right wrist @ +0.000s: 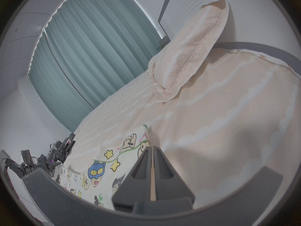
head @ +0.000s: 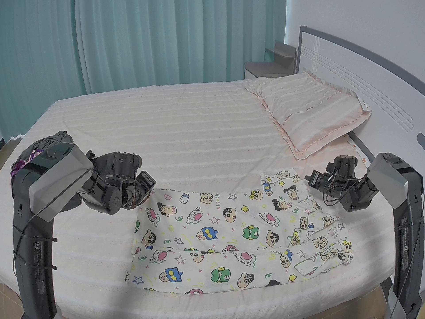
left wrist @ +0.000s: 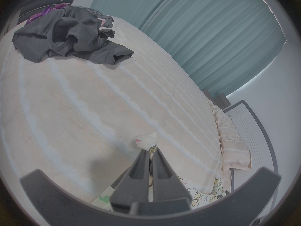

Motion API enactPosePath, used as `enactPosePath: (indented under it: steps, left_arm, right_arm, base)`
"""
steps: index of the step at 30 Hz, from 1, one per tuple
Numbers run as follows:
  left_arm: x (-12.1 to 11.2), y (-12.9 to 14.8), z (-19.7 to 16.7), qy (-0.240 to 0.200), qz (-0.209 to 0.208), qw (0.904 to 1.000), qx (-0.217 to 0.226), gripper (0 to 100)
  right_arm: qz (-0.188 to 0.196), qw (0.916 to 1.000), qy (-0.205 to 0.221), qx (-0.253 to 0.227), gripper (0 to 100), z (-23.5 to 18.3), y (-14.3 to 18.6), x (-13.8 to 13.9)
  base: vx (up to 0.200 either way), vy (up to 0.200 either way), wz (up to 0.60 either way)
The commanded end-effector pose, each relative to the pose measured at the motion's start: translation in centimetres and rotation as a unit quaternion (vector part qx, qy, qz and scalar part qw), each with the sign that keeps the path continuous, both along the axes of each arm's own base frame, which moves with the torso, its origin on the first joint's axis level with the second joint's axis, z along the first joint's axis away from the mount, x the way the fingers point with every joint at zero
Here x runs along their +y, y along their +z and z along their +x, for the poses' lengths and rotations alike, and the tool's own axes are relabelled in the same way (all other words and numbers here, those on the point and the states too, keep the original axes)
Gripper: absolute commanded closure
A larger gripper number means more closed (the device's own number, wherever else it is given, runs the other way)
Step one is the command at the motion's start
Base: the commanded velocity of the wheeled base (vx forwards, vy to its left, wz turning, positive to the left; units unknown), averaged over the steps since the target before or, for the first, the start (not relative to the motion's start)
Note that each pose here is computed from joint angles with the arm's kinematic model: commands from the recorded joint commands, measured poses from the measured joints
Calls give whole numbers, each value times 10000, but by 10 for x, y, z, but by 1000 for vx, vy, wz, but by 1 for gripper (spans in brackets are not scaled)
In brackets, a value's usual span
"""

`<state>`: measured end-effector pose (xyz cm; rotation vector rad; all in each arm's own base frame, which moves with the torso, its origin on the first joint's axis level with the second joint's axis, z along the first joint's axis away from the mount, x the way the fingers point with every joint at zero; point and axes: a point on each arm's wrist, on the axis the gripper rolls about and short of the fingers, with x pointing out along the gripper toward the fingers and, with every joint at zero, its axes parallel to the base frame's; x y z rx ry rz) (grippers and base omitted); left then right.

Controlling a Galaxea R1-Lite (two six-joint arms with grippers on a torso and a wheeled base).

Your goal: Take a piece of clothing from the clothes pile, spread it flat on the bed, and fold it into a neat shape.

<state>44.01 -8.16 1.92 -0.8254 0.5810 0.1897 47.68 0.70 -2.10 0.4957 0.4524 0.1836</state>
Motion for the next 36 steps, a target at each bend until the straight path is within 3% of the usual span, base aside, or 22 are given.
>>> enactPosePath:
  steps: [1,11,21,22,32,36]
  left_arm:
    - [0,-1,0,6,2,10000,6,100]
    - [0,-2,-1,-8,2,10000,30,100]
    - [-1,-2,-2,-24,5,10000,45,100]
    - [-2,-1,-2,-31,3,10000,37,100]
    - [0,9,-7,-154,217,9993,251,100]
    - [4,12,-7,-161,296,9990,308,100]
  right_arm:
    - [74,9998,162,79,0,-3,3,0]
    - [179,9957,813,395,0,-3,0,41]
    - [267,9935,995,486,0,8,-6,44]
    - [287,9929,1036,517,100,8,-6,45]
    - [403,9928,1012,497,100,10,-6,41]
    - [557,9951,809,130,100,18,0,34]
  base:
    - [0,0,0]
    - [0,0,0]
    - [0,0,0]
    - [0,0,0]
    - [0,0,0]
    - [0,0,0]
